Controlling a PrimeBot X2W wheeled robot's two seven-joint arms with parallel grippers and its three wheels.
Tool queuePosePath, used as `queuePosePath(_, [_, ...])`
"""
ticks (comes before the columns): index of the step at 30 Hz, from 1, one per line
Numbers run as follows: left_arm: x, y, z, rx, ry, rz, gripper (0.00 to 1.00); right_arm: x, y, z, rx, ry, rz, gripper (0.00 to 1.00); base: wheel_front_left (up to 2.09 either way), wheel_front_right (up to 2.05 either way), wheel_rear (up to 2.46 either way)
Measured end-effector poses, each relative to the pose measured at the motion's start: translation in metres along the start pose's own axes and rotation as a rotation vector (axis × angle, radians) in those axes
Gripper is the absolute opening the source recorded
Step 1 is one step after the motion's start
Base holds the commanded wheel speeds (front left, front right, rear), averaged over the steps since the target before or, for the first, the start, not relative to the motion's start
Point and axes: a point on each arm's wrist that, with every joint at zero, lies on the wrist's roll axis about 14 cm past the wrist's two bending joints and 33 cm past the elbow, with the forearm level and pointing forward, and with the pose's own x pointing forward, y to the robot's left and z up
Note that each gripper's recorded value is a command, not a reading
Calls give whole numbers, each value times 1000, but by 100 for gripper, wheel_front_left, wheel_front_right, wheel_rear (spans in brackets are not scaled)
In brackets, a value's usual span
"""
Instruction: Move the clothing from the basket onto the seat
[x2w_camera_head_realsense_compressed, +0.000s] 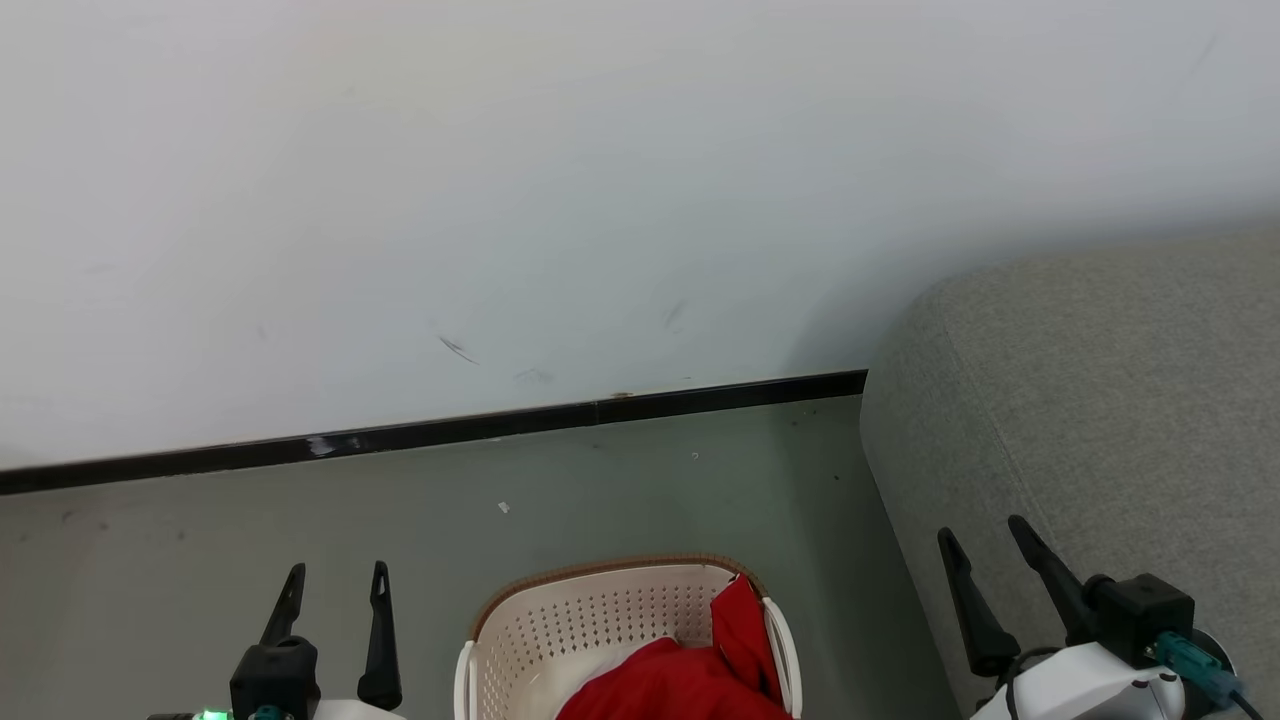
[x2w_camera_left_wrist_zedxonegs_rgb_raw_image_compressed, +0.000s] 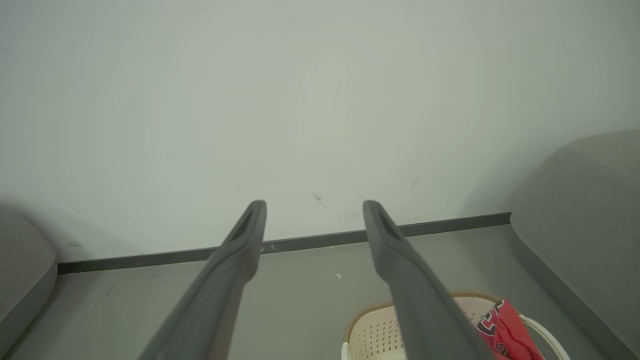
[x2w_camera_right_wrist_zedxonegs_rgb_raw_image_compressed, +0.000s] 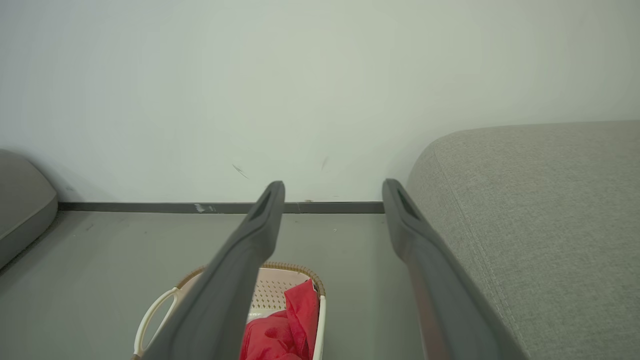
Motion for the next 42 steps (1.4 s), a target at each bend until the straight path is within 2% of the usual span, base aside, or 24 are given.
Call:
queuePosePath(10, [3, 3, -7, 24, 22, -8, 100, 2, -2, -3, -3, 11, -5, 100, 0, 0, 0])
queuePosePath(14, [7, -5, -13, 38, 44, -41, 100, -4, -9, -13, -1, 40, -29, 100, 0, 0, 0])
queuePosePath(18, [14, -27, -20, 59, 74, -127, 100, -16, -22, -28, -3, 92, -72, 100, 0, 0, 0])
queuePosePath(31, [22, -91, -57, 92, 201, -353, 100, -13, -46, -26, -36, 93, -140, 100, 0, 0, 0])
queuePosePath(42, [28, -121, -101, 151, 329, -486, 100, -5, -59, -33, -52, 114, -175, 100, 0, 0, 0])
